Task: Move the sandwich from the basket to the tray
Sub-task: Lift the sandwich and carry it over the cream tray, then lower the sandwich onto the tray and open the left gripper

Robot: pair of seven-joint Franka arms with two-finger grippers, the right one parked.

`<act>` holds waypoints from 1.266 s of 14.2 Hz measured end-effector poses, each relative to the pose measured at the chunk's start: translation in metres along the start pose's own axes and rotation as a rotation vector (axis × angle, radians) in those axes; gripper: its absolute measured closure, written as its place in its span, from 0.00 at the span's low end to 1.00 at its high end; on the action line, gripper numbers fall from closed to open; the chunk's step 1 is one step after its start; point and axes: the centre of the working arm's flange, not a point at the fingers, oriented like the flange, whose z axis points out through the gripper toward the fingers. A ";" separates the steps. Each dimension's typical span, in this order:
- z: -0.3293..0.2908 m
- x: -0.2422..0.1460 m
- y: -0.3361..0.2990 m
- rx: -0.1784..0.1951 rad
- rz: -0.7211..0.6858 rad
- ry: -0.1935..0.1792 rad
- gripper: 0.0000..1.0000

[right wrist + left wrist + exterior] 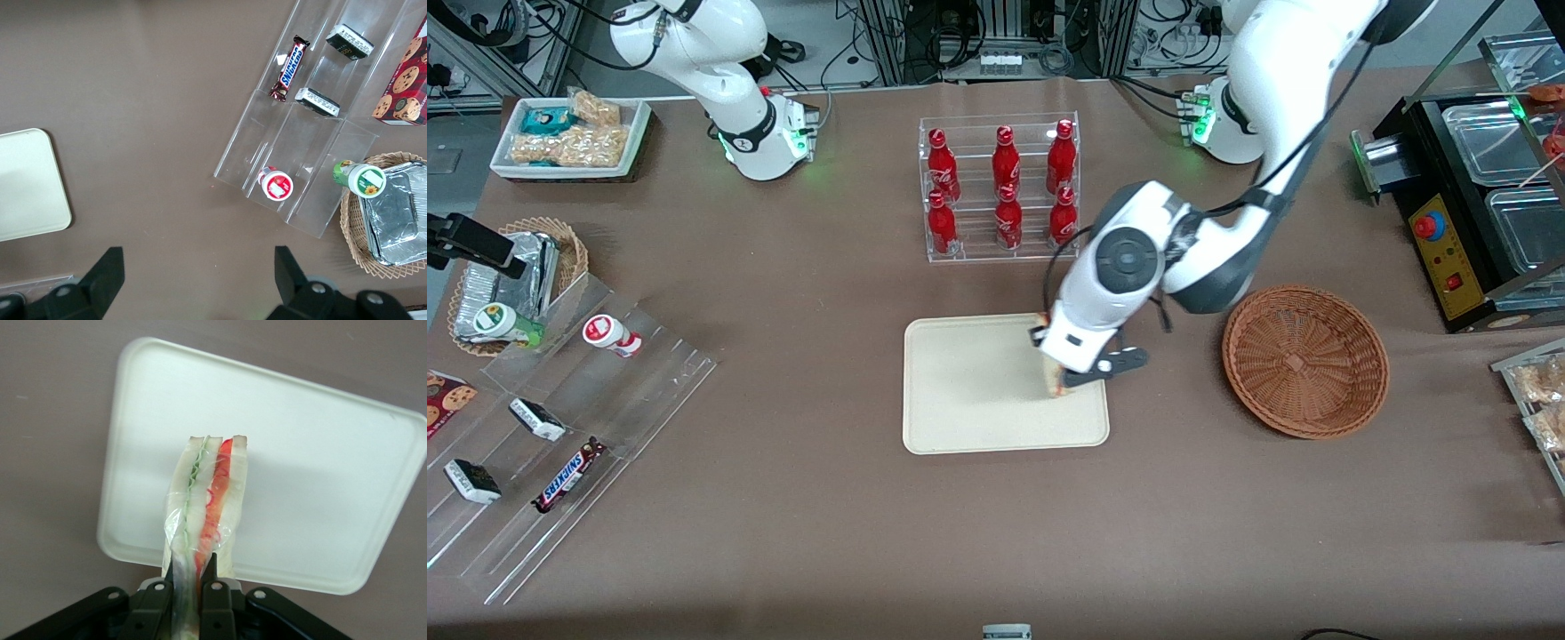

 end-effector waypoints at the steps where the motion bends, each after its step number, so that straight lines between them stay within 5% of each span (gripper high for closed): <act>1: 0.008 -0.007 0.014 0.011 0.037 0.015 0.86; 9: 0.080 -0.032 0.057 0.001 0.135 0.028 0.87; 14: 0.086 -0.018 0.050 0.014 0.126 0.053 0.87; 18: 0.098 -0.003 0.045 -0.013 0.107 0.078 0.84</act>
